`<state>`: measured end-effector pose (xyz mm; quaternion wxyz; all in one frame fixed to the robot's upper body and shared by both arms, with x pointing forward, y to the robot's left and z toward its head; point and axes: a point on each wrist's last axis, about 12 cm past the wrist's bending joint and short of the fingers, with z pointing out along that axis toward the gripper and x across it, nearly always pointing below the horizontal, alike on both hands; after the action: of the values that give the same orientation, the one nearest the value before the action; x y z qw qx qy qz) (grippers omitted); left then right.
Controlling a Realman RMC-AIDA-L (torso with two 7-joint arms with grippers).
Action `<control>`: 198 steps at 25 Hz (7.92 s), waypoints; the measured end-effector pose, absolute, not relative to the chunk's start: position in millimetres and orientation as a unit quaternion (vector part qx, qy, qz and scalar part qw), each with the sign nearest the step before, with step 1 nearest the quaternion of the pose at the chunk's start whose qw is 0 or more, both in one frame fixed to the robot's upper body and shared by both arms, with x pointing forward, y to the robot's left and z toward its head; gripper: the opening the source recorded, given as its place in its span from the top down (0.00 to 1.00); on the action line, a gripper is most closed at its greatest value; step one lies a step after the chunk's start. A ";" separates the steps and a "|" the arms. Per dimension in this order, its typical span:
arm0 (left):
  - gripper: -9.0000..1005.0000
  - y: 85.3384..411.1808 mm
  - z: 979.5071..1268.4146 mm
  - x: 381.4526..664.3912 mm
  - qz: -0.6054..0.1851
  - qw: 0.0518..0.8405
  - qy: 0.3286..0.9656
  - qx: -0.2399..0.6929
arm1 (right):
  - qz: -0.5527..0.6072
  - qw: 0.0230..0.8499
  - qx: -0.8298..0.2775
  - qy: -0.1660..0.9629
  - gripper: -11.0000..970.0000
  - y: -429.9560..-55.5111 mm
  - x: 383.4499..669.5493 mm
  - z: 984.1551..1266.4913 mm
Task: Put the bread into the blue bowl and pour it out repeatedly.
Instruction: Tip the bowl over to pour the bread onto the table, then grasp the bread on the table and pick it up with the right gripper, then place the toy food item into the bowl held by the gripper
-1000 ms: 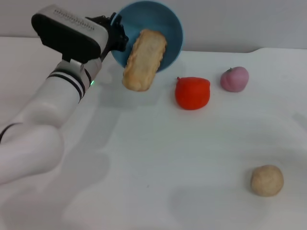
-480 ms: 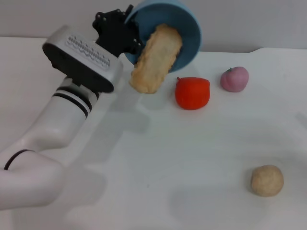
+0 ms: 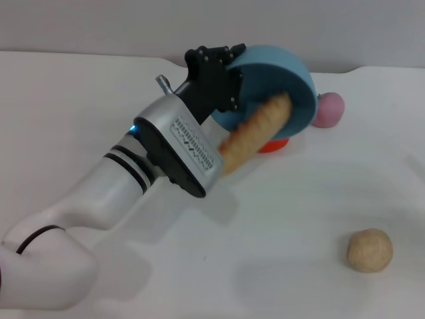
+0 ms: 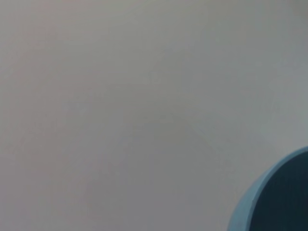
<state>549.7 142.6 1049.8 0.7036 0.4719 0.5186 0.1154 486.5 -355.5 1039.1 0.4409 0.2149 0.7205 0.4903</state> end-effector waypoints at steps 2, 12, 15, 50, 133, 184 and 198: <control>0.99 141.0 1048.9 547.3 0.122 0.702 0.509 0.483 | 0.491 0.439 0.217 0.720 0.63 -354.7 485.9 1038.1; 0.99 141.5 1047.6 545.6 0.140 0.697 0.501 0.493 | 0.494 0.433 0.209 0.725 0.63 -349.7 486.7 1036.0; 0.99 152.3 1052.2 560.1 0.136 0.696 0.553 0.437 | 0.503 0.428 0.170 0.732 0.63 -337.3 494.2 1040.0; 0.99 295.3 1053.6 616.0 -0.052 0.477 0.877 -0.005 | 0.309 0.207 -0.379 0.847 0.63 -188.6 598.9 1145.9; 0.99 285.8 1052.2 614.8 -0.101 0.456 0.884 -0.024 | 0.108 0.112 -0.508 0.847 0.91 -137.8 588.1 1097.3; 0.99 183.5 1080.2 613.6 -0.217 0.224 0.922 0.230 | 0.341 0.324 -0.385 0.794 0.94 -139.6 601.8 1135.8; 0.99 180.5 1081.6 614.1 -0.221 0.223 0.921 0.230 | 0.343 0.312 -0.370 0.805 0.79 -151.4 593.7 1124.1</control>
<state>614.1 180.5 1081.6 0.2232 0.2303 0.9211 -0.2206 593.7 -151.4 1124.1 0.3122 -0.3703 0.8046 0.3435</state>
